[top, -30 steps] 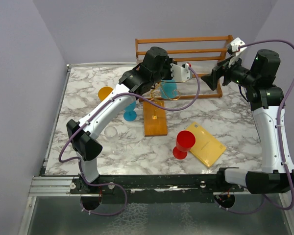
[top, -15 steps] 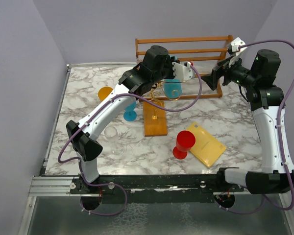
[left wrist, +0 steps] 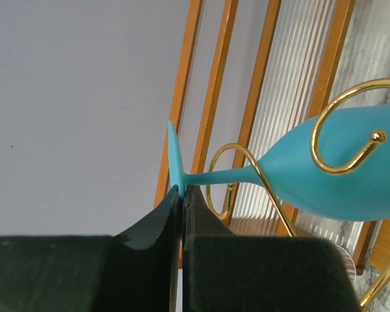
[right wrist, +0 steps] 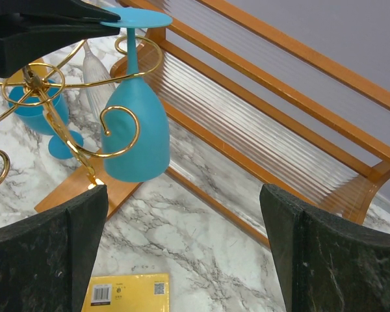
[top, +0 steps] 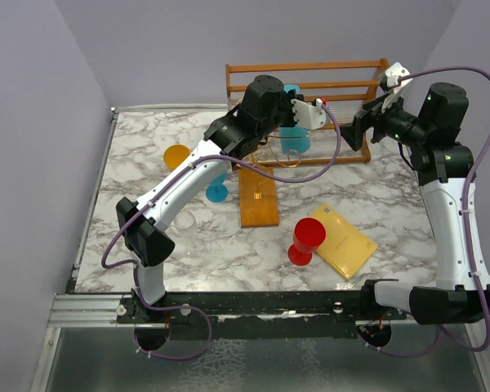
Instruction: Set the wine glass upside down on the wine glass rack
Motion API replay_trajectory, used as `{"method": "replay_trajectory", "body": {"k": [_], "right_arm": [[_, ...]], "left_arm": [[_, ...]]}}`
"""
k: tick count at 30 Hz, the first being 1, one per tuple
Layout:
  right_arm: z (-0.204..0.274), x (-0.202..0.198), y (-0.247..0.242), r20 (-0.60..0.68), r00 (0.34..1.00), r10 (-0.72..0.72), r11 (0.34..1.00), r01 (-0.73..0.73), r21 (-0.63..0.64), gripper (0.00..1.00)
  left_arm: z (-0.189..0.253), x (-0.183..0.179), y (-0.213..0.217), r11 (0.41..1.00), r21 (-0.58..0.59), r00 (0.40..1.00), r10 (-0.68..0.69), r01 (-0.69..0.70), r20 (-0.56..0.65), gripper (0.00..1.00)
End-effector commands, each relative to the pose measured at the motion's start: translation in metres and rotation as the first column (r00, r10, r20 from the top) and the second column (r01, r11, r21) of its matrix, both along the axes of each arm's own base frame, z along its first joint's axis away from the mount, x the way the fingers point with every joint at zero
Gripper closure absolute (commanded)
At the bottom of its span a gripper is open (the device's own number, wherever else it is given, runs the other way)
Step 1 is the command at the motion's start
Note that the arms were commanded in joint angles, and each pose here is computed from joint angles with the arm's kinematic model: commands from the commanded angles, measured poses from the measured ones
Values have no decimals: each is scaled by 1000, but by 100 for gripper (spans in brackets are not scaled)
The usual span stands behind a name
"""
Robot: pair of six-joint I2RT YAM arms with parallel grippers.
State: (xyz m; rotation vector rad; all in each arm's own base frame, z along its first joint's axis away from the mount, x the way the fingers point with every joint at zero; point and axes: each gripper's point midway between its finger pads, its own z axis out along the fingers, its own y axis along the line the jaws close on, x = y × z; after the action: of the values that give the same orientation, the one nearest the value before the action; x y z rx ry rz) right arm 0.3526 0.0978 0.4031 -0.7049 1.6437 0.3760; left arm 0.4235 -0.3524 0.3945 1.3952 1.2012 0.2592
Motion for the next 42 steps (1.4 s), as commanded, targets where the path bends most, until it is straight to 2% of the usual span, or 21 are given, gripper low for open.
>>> {"method": "replay_trajectory", "body": {"k": [1, 13, 22, 35, 38, 42], "right_arm": [[11, -2, -3, 44, 999, -17, 1000, 17, -6, 0], [9, -2, -3, 42, 999, -16, 1000, 16, -9, 0], [9, -2, -3, 44, 999, -17, 1000, 18, -10, 0], [9, -4, -3, 47, 999, -18, 1000, 18, -9, 0], [9, -4, -3, 45, 999, -17, 1000, 18, -9, 0], [9, -4, -3, 47, 999, -17, 1000, 18, -9, 0]], "left_arm": [[24, 8, -3, 996, -74, 996, 47, -42, 70, 100], [13, 24, 7, 987, -46, 985, 155, -152, 80, 99], [4, 19, 15, 986, -11, 985, 169, -168, 40, 98], [1, 10, 15, 988, -28, 988, 153, -153, -18, 91], [2, 9, 14, 989, -38, 989, 145, -146, -25, 86], [2, 7, 13, 989, -40, 990, 140, -141, -31, 84]]}}
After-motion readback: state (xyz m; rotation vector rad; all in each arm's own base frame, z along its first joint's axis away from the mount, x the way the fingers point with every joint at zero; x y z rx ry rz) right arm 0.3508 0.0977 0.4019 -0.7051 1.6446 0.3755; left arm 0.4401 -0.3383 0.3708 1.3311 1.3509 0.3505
